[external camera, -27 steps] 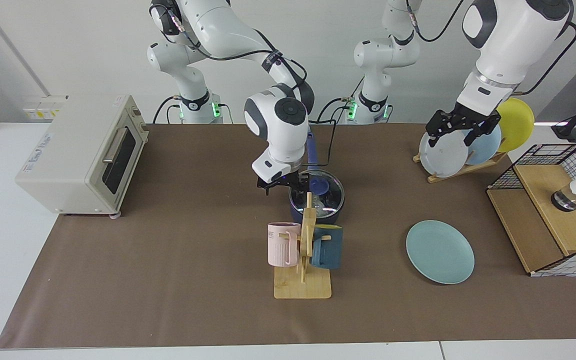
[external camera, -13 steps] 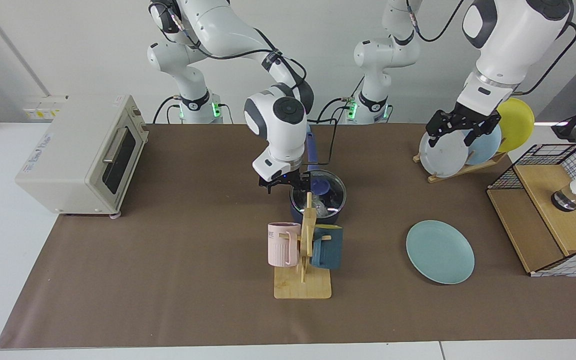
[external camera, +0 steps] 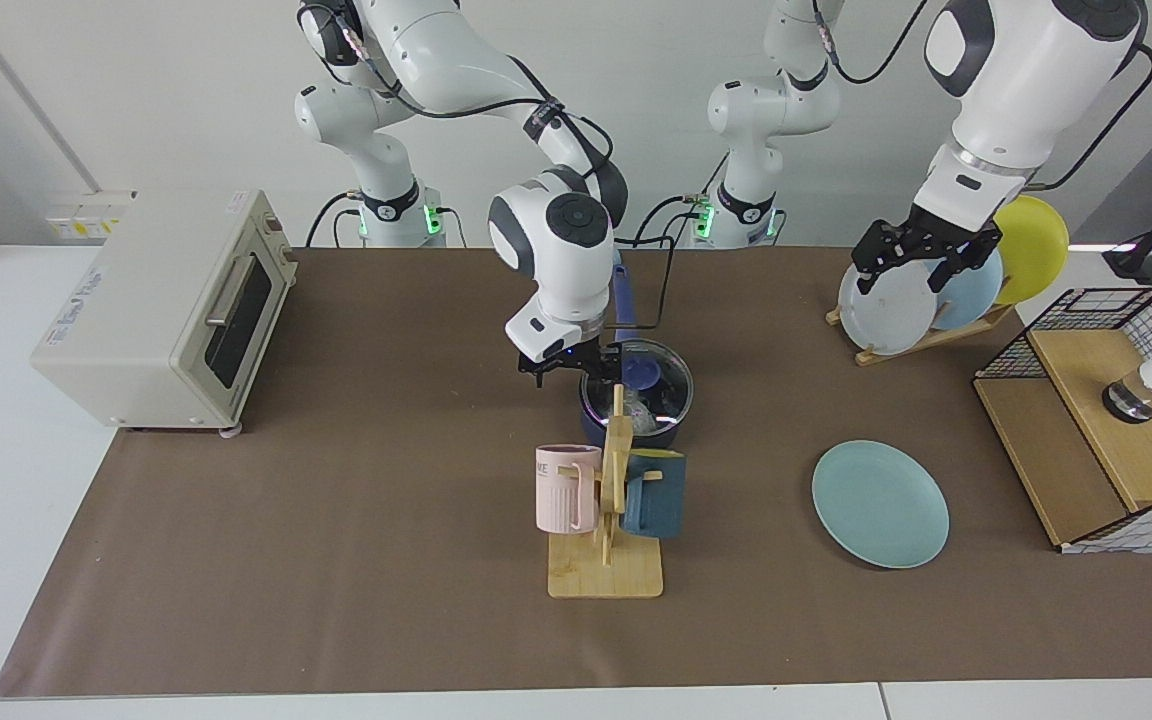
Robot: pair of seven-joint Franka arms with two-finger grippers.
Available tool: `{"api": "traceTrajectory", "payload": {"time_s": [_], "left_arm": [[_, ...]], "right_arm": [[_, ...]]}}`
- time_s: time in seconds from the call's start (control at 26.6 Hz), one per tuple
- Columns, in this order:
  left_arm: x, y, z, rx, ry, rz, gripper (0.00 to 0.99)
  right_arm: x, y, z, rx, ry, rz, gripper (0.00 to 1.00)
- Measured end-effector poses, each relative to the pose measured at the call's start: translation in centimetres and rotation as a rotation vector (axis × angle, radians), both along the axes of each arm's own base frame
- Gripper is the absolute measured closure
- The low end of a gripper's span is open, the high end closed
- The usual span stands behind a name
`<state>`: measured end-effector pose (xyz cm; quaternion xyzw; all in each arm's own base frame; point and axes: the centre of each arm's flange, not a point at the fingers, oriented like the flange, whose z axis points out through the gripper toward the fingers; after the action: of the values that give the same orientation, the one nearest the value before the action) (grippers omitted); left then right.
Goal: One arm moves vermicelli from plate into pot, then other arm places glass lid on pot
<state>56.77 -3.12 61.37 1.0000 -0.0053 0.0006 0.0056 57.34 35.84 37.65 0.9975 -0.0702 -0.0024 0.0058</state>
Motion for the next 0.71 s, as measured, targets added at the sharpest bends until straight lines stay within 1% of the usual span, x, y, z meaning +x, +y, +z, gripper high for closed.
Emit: {"api": "traceTrajectory", "payload": {"time_s": [0.41,0.56,0.71], "left_arm": [[0.0,0.0,0.0,0.0,0.0,0.0,0.0],[0.0,0.0,0.0,0.0,0.0,0.0,0.0],[0.0,0.0,0.0,0.0,0.0,0.0,0.0]], "right_arm": [[-0.1,0.4,3.4,0.013,-0.025,0.006,0.01],[-1.0,1.9,4.8,0.017,-0.03,0.032,0.01],[-2.3,4.1,5.4,0.025,-0.04,0.052,0.01]]}}
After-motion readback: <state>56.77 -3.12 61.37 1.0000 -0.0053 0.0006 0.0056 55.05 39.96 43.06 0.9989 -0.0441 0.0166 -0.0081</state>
